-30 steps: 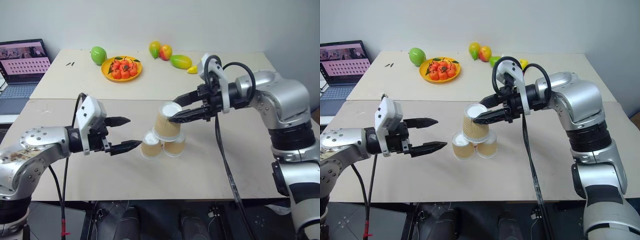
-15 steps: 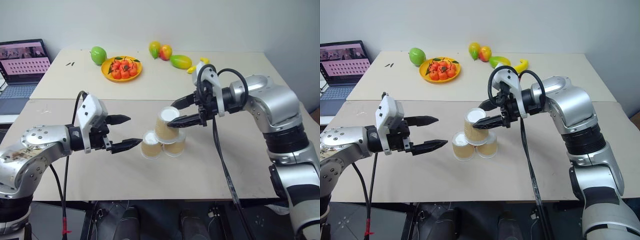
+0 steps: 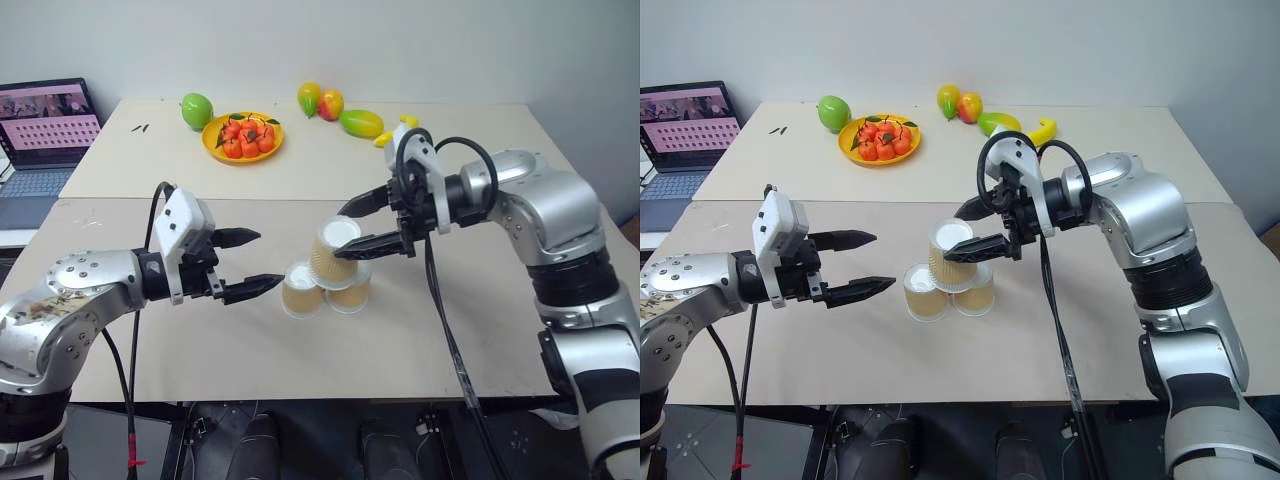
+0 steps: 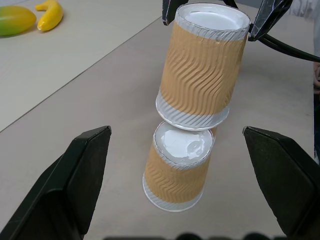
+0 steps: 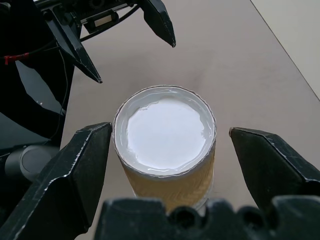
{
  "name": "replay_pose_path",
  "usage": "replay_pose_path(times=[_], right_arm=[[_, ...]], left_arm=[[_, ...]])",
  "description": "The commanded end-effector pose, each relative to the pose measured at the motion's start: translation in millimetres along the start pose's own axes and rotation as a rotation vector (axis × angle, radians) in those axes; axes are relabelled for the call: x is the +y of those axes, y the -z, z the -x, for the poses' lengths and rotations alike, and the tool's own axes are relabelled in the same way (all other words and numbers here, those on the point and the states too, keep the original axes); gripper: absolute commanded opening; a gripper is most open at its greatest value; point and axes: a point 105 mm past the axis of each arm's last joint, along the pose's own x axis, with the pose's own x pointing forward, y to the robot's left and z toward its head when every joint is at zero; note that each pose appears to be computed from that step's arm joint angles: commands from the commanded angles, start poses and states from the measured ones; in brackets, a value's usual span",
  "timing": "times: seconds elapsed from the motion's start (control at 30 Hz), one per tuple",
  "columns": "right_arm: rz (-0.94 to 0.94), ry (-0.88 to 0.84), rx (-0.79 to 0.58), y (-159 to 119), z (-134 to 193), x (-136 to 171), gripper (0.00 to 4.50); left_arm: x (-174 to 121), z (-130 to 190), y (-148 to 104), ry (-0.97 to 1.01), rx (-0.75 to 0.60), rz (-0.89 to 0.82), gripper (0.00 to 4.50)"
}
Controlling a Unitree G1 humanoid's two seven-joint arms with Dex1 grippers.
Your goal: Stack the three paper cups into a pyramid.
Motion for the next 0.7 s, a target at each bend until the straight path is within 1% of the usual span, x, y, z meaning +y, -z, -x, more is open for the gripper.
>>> replay_pose_path(times=[0.03,0.27,0.4,0.47,0.5,0.57,0.63,0.7], right_arm=[[0.067,-0.004,-0.043,-21,11,7,4.39],[0.088,-0.005,-0.065,-33,16,8,4.39],[0.106,0.014,-0.088,-45,27,5,4.39],[0.117,0.038,-0.102,-53,36,2,4.39],[0.123,0.053,-0.104,-57,42,1,4.39],[0.165,0.095,-0.073,-57,58,-2,4.39],[0.217,0.222,-0.013,-46,90,-13,4.39],[0.213,0.309,0.04,-25,117,-17,4.39]], left_arm=[[5,3,-8,-0.011,-0.015,-0.05,4.5],[5,2,-8,-0.008,-0.02,-0.048,4.5],[6,3,-8,-0.009,-0.018,-0.047,4.5],[6,6,-15,-0.006,-0.055,-0.037,4.5],[8,8,-20,-0.011,-0.085,0.014,4.5],[13,11,-34,-0.03,-0.127,0.028,4.5],[18,18,-54,-0.059,-0.162,0.006,4.5],[16,22,-62,-0.08,-0.168,-0.018,4.5]])
